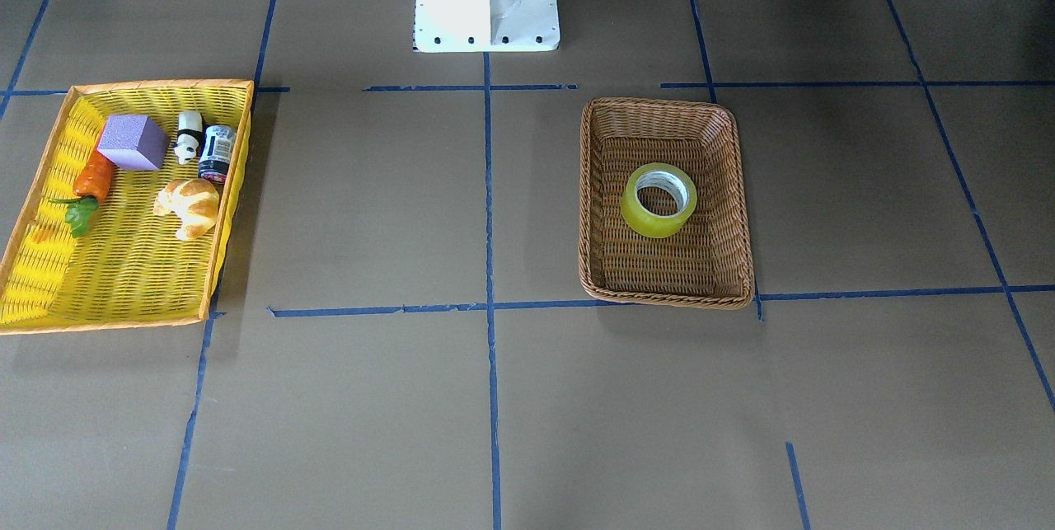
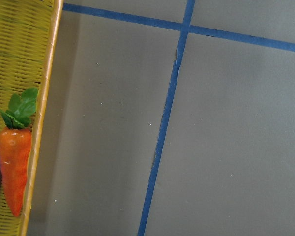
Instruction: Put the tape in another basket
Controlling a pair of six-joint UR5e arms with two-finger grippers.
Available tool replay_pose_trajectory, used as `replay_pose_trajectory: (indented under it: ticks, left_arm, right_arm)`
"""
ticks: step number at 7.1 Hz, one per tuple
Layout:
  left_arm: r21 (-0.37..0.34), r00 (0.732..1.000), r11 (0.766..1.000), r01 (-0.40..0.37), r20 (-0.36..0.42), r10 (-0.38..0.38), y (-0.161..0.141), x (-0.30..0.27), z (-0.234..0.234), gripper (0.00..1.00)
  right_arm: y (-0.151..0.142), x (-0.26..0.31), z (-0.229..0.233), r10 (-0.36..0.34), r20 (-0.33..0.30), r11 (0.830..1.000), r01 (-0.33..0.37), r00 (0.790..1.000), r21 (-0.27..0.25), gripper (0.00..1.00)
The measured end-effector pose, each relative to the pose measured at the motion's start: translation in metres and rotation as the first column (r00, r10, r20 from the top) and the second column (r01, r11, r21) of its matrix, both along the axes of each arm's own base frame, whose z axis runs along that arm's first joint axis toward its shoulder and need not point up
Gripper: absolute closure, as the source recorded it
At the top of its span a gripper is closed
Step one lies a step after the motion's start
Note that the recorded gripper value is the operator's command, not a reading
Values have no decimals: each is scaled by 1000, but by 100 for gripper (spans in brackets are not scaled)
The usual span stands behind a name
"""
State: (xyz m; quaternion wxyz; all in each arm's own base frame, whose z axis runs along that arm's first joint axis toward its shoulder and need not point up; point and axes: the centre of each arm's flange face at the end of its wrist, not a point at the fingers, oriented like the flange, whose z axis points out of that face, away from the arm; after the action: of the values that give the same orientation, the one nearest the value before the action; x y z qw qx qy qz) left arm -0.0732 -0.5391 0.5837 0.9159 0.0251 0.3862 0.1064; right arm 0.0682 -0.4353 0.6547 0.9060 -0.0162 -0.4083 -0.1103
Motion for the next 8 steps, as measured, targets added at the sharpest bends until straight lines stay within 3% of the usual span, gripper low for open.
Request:
replay_pose_trajectory:
  ticks: [2,5,8]
  left_arm:
    - [-55,999,998,-34,19,35,32,-5,12,0]
    - [-136,1000,991,6,-2,-6,50,-4,22,0]
    - [-146,1000,989,13,-17,-16,62,-2,25,0]
  right_arm:
    - [11,0,9,0,3,1000,1,1000,-19,0]
    - [26,-1,16,0,7,999,1,1000,-34,0]
    - [38,1,-3,-3,-15,1000,3,1000,3,0]
